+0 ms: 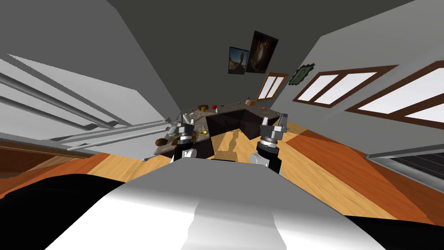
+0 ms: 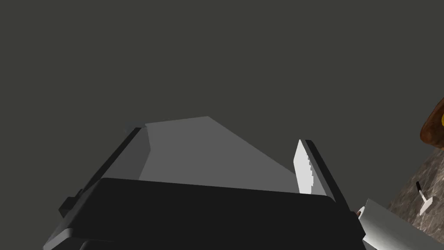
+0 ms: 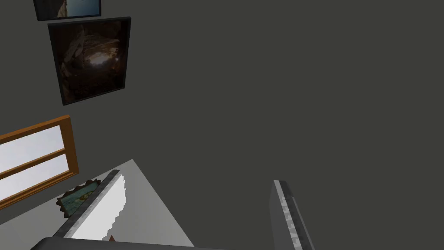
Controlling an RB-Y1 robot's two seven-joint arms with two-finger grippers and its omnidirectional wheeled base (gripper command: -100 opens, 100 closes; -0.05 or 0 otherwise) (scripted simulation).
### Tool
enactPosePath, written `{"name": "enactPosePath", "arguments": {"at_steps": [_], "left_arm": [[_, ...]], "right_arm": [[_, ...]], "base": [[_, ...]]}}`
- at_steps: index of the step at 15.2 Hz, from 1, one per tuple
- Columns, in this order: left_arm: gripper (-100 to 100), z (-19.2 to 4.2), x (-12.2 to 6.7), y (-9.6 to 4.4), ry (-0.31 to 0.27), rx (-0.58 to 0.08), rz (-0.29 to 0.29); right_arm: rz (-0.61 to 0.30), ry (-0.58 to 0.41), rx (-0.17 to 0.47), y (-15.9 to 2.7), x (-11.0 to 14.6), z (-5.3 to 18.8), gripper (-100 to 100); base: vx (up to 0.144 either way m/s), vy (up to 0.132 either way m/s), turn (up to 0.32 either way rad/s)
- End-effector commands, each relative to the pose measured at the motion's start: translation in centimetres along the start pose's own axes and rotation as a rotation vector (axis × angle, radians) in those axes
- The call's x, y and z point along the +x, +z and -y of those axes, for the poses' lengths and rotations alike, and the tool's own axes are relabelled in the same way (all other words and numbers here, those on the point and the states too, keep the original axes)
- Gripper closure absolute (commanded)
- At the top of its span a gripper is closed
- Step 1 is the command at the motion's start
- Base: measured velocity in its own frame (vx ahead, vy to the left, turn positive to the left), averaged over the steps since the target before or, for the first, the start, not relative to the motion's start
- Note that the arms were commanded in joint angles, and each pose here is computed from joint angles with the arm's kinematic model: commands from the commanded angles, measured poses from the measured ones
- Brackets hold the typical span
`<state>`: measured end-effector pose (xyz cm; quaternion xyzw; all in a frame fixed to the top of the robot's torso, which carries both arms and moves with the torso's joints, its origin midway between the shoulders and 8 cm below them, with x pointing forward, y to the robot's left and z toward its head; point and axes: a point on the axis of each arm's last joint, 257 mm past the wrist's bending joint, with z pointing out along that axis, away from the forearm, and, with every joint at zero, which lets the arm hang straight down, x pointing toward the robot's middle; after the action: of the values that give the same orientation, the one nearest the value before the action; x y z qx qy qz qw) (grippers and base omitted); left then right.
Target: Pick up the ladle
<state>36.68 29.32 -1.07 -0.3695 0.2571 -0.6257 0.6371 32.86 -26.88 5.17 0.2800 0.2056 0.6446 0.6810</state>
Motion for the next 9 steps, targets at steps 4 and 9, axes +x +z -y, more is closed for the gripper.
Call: {"name": "enactPosePath", "arguments": {"at_steps": [4, 9], "left_arm": [[-100, -1.0, -0.6, -0.7, 0.055, -0.059, -0.052], [-100, -3.3, -2.9, -2.8, 0.140, -0.193, -0.093]], "right_arm": [[0.000, 0.000, 0.000, 0.0, 0.0, 0.0, 0], [0.000, 0.000, 0.000, 0.0, 0.0, 0.0, 0]], "base": [[0.008, 0.005, -0.086], [0.016, 0.010, -0.135]]}}
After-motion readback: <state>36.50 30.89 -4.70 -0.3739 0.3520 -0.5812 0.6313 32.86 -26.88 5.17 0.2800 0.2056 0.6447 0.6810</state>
